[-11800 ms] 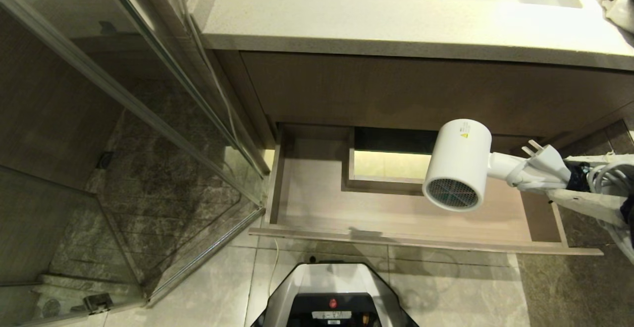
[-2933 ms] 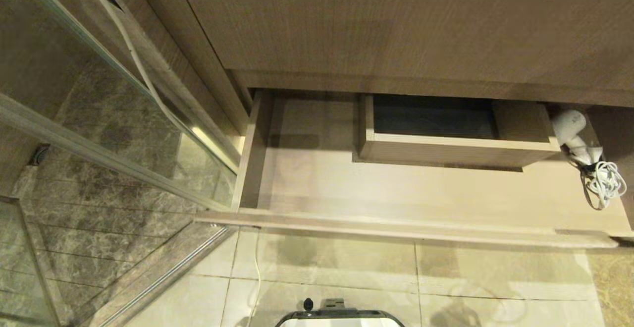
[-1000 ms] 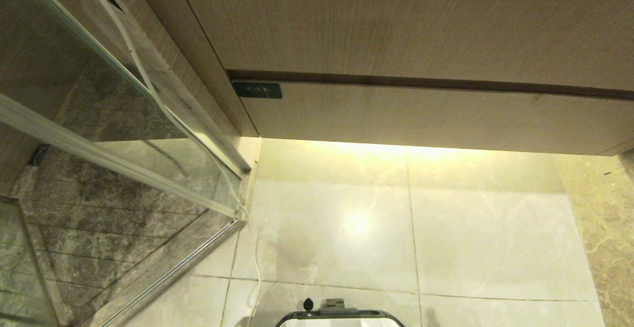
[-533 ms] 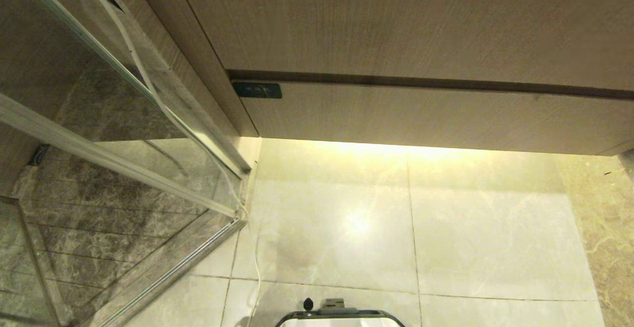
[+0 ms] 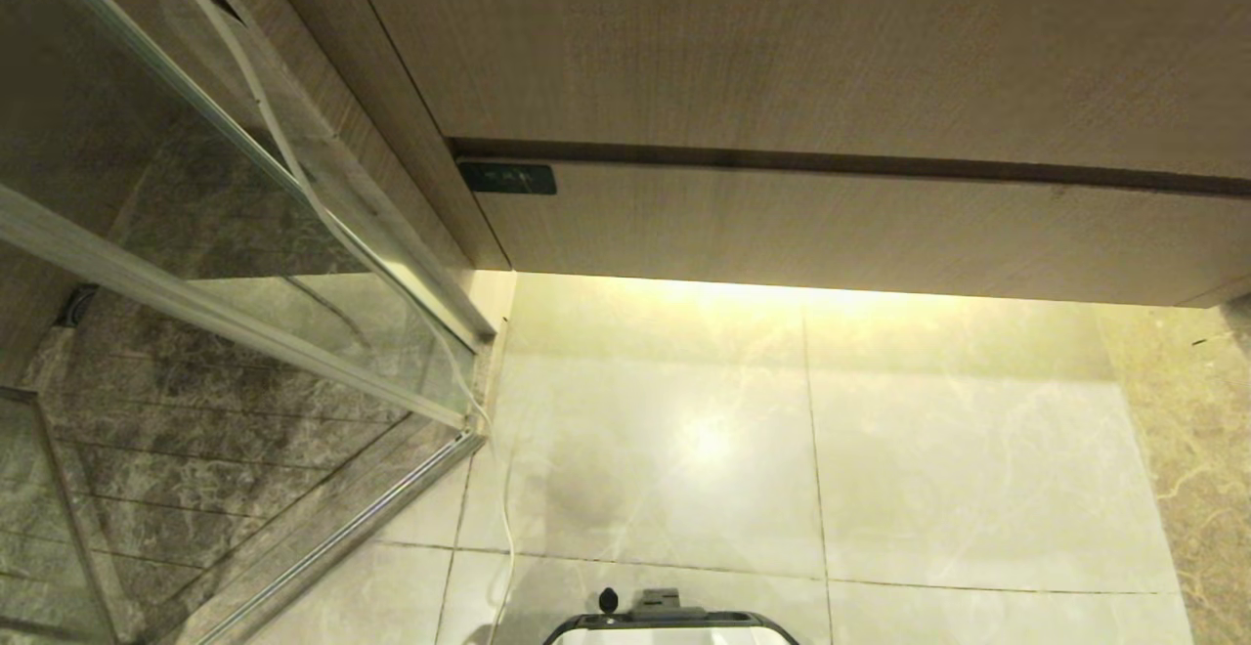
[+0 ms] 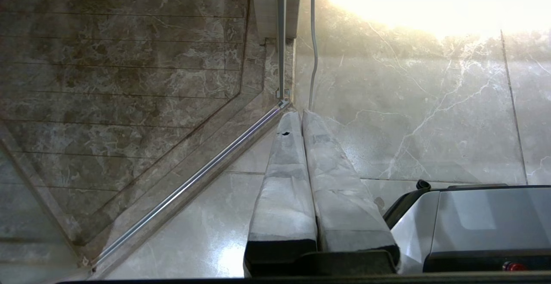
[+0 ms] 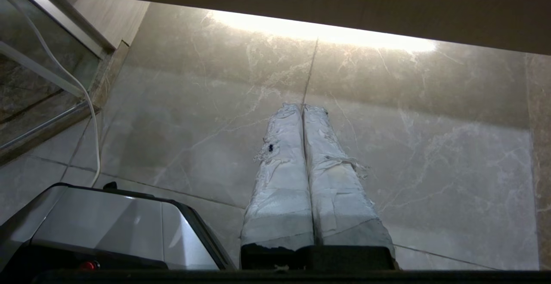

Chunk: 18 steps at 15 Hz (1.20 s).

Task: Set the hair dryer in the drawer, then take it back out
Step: Pull open the drawer

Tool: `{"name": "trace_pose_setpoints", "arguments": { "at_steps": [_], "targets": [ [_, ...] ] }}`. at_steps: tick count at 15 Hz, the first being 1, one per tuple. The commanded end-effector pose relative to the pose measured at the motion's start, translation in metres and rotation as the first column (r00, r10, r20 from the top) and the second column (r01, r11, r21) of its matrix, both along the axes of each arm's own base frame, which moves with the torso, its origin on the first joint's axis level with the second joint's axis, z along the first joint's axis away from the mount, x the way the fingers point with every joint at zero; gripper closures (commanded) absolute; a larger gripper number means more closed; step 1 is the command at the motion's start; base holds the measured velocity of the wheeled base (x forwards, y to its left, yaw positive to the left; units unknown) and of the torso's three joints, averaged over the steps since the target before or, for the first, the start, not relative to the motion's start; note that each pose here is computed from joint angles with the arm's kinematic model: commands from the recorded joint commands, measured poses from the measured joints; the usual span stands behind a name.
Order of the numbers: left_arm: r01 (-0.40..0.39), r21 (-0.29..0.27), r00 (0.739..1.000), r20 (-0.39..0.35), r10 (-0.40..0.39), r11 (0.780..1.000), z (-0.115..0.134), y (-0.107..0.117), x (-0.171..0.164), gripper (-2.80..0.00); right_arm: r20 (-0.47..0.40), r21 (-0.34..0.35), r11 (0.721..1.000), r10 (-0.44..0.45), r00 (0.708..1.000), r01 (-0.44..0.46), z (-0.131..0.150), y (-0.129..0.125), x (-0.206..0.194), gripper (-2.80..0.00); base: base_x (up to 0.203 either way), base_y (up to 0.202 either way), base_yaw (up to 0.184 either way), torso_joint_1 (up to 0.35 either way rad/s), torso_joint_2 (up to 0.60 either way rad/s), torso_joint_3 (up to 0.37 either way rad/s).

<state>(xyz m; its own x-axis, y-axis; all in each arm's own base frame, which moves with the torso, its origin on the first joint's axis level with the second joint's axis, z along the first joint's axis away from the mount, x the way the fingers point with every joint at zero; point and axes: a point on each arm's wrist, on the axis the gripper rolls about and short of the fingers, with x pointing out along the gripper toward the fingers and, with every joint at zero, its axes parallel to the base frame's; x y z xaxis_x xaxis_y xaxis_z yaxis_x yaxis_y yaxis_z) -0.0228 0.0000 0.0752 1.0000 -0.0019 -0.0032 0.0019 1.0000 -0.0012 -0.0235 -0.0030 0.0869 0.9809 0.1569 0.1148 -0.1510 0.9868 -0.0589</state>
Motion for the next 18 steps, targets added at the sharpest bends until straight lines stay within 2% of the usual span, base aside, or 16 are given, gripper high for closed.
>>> {"name": "trace_pose_setpoints", "arguments": {
  "at_steps": [1, 11, 14, 16, 17, 18],
  "targets": [
    [0.000, 0.000, 1.000, -0.001, 0.000, 1.000, 0.000, 0.000, 0.000, 0.00, -0.001, -0.001, 1.000, 0.001, 1.000, -0.001, -0.012, 0.000, 0.000, 0.00, 0.000, 0.000, 0.000, 0.000, 0.00, 0.000],
    [0.000, 0.000, 1.000, -0.001, 0.000, 1.000, 0.000, 0.000, 0.000, 0.00, -0.008, -0.018, 1.000, 0.008, 1.000, -0.008, -0.012, 0.000, 0.000, 0.00, 0.000, 0.000, 0.000, 0.000, 0.00, 0.000],
    [0.000, 0.000, 1.000, -0.001, 0.000, 1.000, 0.000, 0.000, 0.000, 0.00, -0.018, 0.012, 1.000, -0.001, 1.000, 0.001, -0.004, -0.001, -0.003, 0.00, 0.000, 0.000, 0.000, 0.000, 0.00, 0.000],
    [0.000, 0.000, 1.000, 0.000, 0.000, 1.000, 0.000, 0.000, 0.000, 0.00, 0.042, 0.059, 0.998, 0.016, 0.999, -0.019, 0.034, -0.003, -0.023, 0.00, 0.000, 0.000, 0.000, 0.000, 0.00, 0.000],
    [0.000, 0.000, 1.000, 0.000, 0.000, 1.000, 0.000, 0.000, 0.000, 0.00, 0.084, 0.076, 0.996, 0.037, 0.996, -0.043, 0.063, -0.005, -0.040, 0.00, 0.000, 0.000, 0.000, 0.000, 0.00, 0.000],
    [0.000, 0.000, 1.000, -0.001, 0.000, 1.000, 0.000, 0.000, 0.000, 0.00, 0.142, 0.090, 0.993, 0.060, 0.988, -0.073, 0.103, -0.008, -0.061, 0.00, 0.000, 0.000, 0.000, 0.000, 0.00, 0.000]
  ]
}}
